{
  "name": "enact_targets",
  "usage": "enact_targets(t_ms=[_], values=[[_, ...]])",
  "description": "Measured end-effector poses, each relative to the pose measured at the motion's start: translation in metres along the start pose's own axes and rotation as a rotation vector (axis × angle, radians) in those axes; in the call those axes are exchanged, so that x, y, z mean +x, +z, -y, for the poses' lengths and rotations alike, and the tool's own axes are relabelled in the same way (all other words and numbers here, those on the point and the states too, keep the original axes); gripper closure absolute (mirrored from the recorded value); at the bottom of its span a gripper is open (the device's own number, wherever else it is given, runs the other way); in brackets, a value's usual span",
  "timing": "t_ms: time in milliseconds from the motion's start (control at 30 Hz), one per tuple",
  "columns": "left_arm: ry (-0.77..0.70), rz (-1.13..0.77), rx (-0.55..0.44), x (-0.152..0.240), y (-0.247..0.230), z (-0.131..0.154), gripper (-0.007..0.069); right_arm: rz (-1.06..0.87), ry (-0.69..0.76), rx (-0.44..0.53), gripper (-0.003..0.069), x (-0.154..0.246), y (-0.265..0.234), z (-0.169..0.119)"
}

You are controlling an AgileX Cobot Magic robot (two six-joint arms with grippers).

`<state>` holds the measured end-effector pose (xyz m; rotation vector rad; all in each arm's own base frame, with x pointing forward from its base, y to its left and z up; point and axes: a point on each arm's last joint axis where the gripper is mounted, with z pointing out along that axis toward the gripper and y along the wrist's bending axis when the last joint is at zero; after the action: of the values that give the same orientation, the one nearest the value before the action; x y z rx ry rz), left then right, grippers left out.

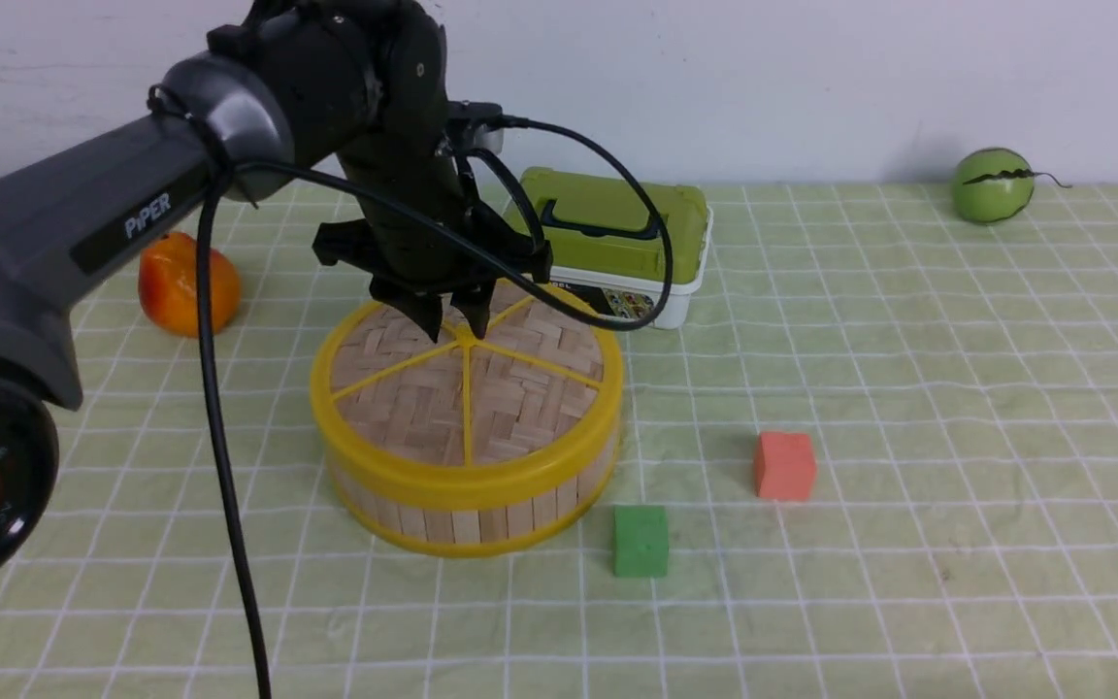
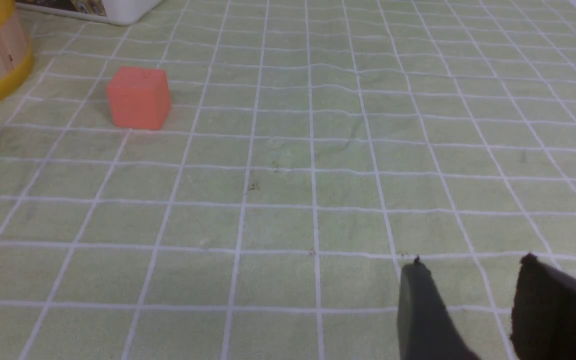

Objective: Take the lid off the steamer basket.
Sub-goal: Use the left arm to lift the lid of the steamer

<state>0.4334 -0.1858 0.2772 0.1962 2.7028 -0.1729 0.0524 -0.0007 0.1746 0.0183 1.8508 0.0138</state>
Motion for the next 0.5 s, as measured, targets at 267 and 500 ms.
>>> enact_targets(t_ms=[267,500], values=[[0.058,-0.019,-0.005,0.001,0.018,0.000,0.0366,0.000,0.000,0.000,0.0418,0.000,0.000,0.000],[0.036,-0.008,-0.012,-0.001,0.017,0.000,0.0520,0.000,0.000,0.000,0.0418,0.000,0.000,0.000]])
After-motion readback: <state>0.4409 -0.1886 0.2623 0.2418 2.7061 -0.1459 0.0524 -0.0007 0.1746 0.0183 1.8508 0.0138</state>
